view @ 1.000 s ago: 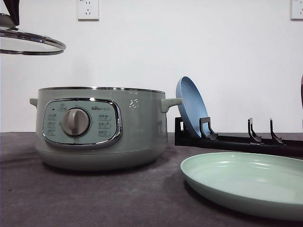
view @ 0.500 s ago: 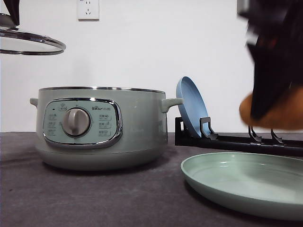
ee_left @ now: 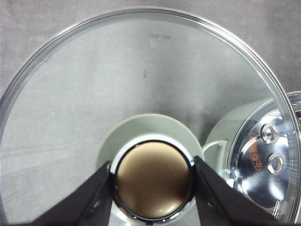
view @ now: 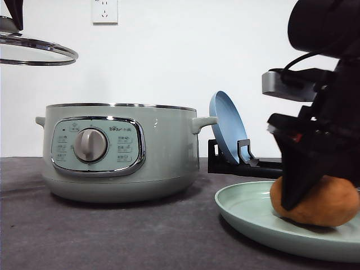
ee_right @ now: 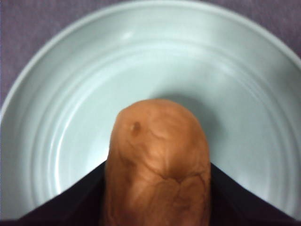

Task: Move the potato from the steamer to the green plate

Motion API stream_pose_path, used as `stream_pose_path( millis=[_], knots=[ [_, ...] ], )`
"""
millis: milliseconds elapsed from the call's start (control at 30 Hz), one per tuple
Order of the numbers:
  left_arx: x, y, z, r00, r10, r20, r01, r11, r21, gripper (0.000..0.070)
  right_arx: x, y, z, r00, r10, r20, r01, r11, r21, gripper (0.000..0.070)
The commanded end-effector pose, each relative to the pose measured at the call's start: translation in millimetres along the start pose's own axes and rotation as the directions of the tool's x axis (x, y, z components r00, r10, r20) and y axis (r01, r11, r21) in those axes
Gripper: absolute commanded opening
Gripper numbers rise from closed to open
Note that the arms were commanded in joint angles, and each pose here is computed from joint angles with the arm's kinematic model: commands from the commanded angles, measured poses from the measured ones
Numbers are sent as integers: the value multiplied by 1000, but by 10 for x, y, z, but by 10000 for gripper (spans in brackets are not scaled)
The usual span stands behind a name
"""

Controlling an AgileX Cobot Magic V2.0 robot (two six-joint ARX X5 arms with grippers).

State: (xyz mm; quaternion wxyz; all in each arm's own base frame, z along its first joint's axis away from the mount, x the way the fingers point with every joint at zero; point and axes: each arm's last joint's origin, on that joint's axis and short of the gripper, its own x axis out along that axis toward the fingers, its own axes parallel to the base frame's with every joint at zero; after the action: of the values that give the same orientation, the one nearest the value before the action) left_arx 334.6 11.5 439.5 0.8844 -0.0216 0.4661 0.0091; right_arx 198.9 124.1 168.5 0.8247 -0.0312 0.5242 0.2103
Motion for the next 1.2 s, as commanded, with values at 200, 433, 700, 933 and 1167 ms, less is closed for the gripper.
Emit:
stream_pose_path(
  millis=[200, 433, 700, 933, 1167],
  knots=[
    [-173, -2, -14, 999, -1, 38, 1, 1000, 2, 0, 56, 11, 13, 1000, 1, -16, -1, 1000, -8, 257],
    [-173, -2, -14, 999, -1, 38, 1, 1000, 2, 0, -16, 26, 55, 1000, 3, -2, -3, 1000, -7, 551],
    [-173, -2, -12, 999, -1, 39, 1, 1000, 5, 0, -819, 148, 316, 995, 26, 94, -25, 1000, -10, 650],
    [-173, -2, -10, 999, -1, 42, 1, 1000, 5, 0, -1861, 221, 273, 960, 65, 273, -59, 998, -32, 696],
    [-172, -23, -10, 999, -5, 42, 5, 1000, 6, 0, -2684, 205, -87, 864, 119, 489, -99, 993, -67, 696]
  ],
)
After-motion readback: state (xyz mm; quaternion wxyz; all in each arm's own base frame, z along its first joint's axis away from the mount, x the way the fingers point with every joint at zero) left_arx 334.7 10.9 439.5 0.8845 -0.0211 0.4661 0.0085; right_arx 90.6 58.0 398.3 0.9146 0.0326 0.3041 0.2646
